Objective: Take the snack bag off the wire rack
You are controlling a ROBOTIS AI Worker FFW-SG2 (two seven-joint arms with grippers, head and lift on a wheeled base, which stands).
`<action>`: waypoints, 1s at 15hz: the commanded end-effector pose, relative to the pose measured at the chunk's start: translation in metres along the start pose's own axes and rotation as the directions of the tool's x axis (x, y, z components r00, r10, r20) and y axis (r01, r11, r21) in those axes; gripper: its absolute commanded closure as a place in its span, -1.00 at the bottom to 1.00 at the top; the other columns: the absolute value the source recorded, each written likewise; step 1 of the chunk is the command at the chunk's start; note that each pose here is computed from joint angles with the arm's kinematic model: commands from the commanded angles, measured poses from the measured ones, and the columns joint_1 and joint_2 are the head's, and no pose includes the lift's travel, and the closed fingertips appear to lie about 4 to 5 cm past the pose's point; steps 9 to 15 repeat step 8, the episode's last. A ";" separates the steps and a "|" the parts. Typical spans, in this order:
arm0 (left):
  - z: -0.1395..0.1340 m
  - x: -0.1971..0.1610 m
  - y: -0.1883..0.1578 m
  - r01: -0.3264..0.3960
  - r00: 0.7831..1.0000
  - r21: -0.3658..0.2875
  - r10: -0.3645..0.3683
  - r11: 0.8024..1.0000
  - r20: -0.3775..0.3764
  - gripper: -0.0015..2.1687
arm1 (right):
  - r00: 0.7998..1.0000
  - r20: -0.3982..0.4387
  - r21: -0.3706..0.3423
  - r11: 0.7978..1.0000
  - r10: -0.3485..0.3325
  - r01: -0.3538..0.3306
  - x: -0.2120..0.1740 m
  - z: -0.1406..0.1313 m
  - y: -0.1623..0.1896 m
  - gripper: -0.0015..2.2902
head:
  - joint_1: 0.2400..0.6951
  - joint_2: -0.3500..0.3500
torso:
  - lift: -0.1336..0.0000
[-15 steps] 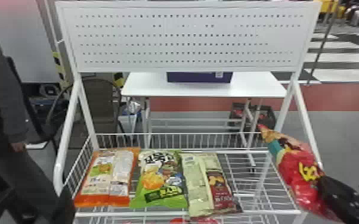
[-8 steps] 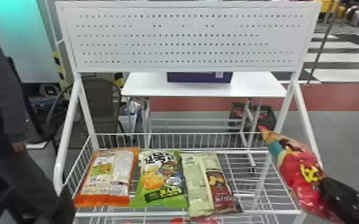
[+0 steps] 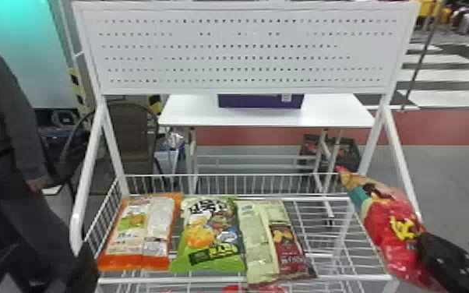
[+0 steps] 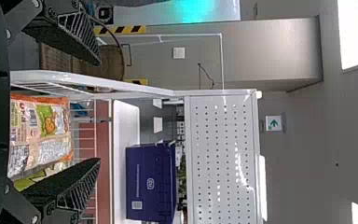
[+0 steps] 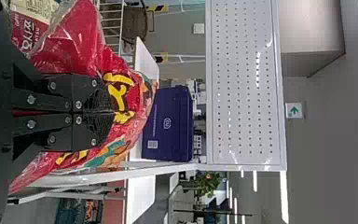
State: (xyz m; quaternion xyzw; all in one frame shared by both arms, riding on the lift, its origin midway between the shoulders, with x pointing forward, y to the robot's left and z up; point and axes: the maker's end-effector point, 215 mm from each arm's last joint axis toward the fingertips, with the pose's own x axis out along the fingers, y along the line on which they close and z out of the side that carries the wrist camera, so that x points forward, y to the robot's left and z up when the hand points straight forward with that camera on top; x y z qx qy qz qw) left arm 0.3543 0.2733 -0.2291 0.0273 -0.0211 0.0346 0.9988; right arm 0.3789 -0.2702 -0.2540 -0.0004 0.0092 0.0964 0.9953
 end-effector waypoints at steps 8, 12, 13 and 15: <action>0.001 0.002 0.001 0.002 1.000 0.003 -0.002 1.000 0.004 -0.85 | 1.000 0.003 -0.006 1.000 0.001 -0.001 -0.001 0.000 0.003 0.66 | 0.14 0.00 | 1.00; 0.001 0.002 0.001 0.002 1.000 0.003 -0.002 1.000 0.004 -0.85 | 1.000 0.003 -0.006 1.000 0.001 -0.001 -0.001 0.000 0.003 0.66 | 0.14 0.00 | 1.00; 0.001 0.002 0.001 0.002 1.000 0.003 -0.002 1.000 0.004 -0.85 | 1.000 0.003 -0.006 1.000 0.001 -0.001 -0.001 0.000 0.003 0.66 | 0.14 0.00 | 1.00; 0.001 0.002 0.001 0.002 1.000 0.003 -0.002 1.000 0.004 -0.85 | 1.000 0.003 -0.006 1.000 0.001 -0.001 -0.001 0.000 0.003 0.66 | 0.14 0.00 | 1.00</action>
